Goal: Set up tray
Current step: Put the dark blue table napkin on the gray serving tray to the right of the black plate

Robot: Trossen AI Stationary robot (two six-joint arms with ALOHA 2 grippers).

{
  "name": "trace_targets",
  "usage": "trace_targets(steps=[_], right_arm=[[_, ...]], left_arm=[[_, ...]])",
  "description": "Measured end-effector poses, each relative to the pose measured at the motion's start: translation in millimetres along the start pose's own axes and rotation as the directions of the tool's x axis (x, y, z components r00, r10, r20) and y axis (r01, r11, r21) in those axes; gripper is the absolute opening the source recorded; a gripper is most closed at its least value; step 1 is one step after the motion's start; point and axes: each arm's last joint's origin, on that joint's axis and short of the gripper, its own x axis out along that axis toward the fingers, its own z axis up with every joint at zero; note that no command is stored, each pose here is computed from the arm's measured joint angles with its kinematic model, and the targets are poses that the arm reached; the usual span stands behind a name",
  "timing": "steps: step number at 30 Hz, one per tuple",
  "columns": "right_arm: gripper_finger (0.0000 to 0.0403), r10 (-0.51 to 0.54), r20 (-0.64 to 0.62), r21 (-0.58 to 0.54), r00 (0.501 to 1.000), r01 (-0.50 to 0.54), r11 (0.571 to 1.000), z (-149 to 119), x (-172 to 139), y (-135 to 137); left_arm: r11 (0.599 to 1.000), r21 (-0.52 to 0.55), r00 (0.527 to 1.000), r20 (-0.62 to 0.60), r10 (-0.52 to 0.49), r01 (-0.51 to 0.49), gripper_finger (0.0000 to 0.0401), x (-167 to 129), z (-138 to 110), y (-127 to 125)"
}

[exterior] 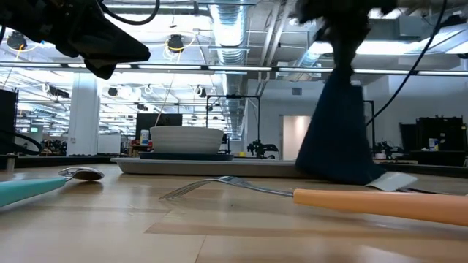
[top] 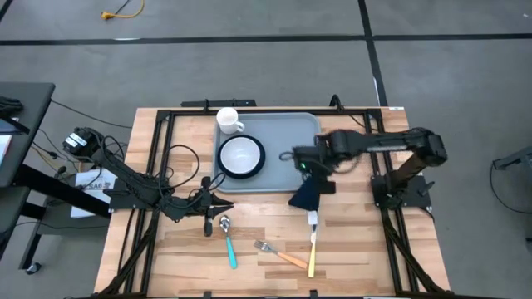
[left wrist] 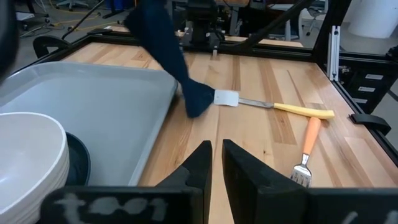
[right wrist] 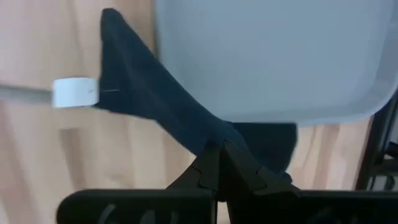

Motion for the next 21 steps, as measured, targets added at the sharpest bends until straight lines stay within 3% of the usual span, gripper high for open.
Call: trace_targets(steps=[3,7,11,21], right_arm=[[0.0000,-0.004,0.001,0.018,1.000,0.004,1.000,7,11,-25],[0.0000,-0.034,0.097,0.060,0.995,0.028,0.998,22,28,-60],[0.0000,-0.030,0.084,0.073,0.996,0.023,0.997,30,52,-89],[0.0000,-0.009,0.088,0.047,0.996,0.005,0.999,52,111,-122]], left_arm=[[1.000,0.002,1.000,-0.003,0.001,-0.001,0.0025,0,0,0],[1.000,0.004,1.000,-0.005,0.001,-0.001,0.0025,0,-1,0],[1.000,-0.005,1.000,-0.003,0.000,0.000,0.0025,0,0,0],[1.000,-0.015,1.000,0.001,0.006,-0.006,0.0025,0,0,0]])
